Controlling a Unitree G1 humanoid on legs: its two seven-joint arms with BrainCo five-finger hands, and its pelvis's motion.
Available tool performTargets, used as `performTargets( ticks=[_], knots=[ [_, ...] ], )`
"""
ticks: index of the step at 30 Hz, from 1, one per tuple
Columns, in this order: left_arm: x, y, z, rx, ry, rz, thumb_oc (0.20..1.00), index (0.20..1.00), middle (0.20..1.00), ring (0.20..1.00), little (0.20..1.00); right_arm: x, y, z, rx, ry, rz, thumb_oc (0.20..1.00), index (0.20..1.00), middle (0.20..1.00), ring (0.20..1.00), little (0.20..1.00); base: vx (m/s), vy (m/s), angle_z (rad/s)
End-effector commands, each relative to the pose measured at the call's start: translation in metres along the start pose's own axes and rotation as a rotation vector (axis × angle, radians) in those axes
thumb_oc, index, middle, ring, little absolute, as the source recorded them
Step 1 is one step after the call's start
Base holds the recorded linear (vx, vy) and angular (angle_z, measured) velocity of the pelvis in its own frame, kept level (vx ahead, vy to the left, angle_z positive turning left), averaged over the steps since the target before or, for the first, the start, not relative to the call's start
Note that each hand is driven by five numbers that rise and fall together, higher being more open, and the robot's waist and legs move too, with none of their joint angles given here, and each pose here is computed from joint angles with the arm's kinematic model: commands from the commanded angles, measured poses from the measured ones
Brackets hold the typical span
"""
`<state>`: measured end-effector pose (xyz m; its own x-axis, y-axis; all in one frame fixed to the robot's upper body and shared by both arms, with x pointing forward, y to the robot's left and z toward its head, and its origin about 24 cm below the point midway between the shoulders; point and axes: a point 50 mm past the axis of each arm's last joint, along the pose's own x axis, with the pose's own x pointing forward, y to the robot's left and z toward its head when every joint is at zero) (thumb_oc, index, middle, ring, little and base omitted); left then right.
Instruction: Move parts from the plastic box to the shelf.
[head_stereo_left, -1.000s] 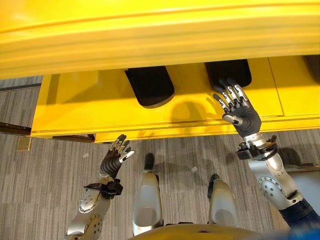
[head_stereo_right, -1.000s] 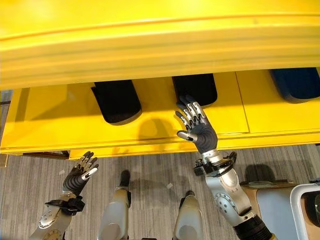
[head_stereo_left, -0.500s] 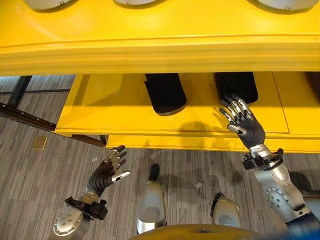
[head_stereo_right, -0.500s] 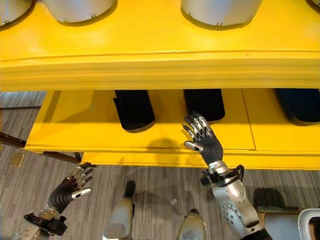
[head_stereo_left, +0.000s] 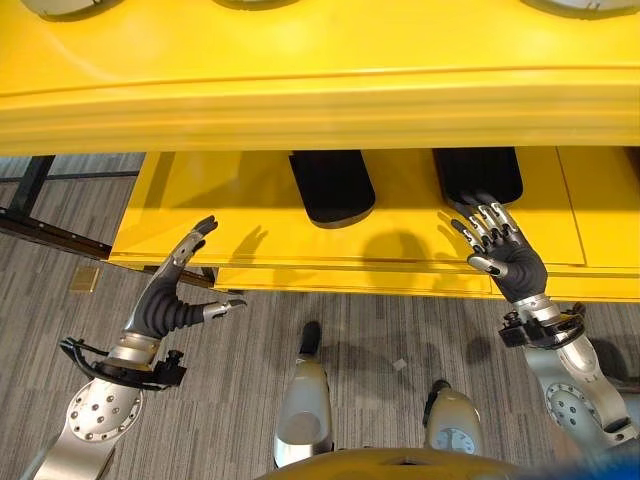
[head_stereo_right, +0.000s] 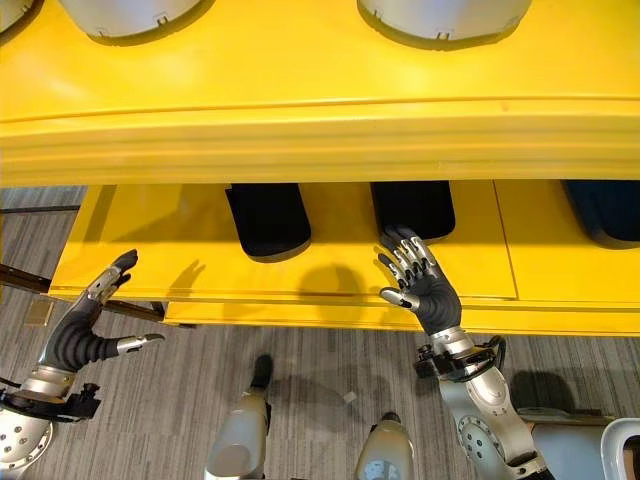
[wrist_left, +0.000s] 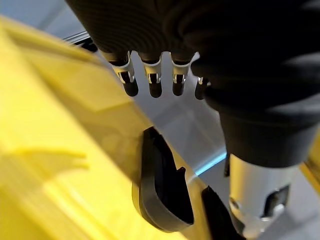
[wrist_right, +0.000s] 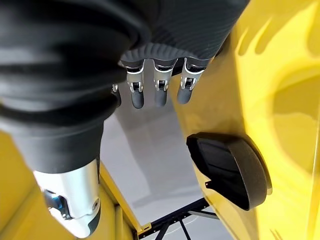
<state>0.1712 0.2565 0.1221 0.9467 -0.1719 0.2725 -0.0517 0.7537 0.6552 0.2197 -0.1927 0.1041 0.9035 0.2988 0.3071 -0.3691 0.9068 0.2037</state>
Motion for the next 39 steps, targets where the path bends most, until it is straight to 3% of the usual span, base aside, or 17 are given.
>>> performTargets(
  ticks=[1, 8, 27, 33, 34, 39],
  knots=[
    [0.009, 0.001, 0.023, 0.167, -0.192, 0.026, 1.000, 1.000, 1.000, 1.000, 1.000, 0.010, 0.006, 0.019, 0.003, -0.124, 0.047, 1.000, 1.000, 1.000, 1.000, 1.000, 0.00, 0.026, -0.05],
    [0.034, -0.016, 0.038, 0.235, -0.344, 0.021, 1.000, 1.000, 1.000, 1.000, 1.000, 0.005, 0.001, 0.021, -0.040, -0.138, 0.006, 1.000, 1.000, 1.000, 1.000, 1.000, 0.00, 0.031, -0.12],
    [0.091, -0.029, 0.047, 0.275, -0.435, 0.142, 1.000, 1.000, 1.000, 1.000, 1.000, 0.009, 0.001, 0.023, 0.014, -0.179, -0.039, 1.000, 1.000, 1.000, 1.000, 1.000, 0.00, 0.024, -0.14],
    [0.100, -0.029, 0.043, 0.201, -0.387, 0.198, 1.000, 1.000, 1.000, 1.000, 1.000, 0.012, 0.002, 0.025, 0.020, -0.195, -0.053, 1.000, 1.000, 1.000, 1.000, 1.000, 0.00, 0.023, -0.10],
    [0.105, -0.029, 0.042, 0.107, -0.362, 0.240, 1.000, 1.000, 1.000, 1.000, 1.000, 0.013, 0.003, 0.024, 0.021, -0.195, -0.059, 1.000, 1.000, 1.000, 1.000, 1.000, -0.01, 0.019, -0.04],
    [0.116, -0.029, 0.044, -0.003, -0.339, 0.318, 1.000, 1.000, 1.000, 1.000, 1.000, 0.012, 0.002, 0.024, 0.017, -0.193, -0.075, 1.000, 1.000, 1.000, 1.000, 1.000, 0.00, 0.000, 0.00]
  ],
)
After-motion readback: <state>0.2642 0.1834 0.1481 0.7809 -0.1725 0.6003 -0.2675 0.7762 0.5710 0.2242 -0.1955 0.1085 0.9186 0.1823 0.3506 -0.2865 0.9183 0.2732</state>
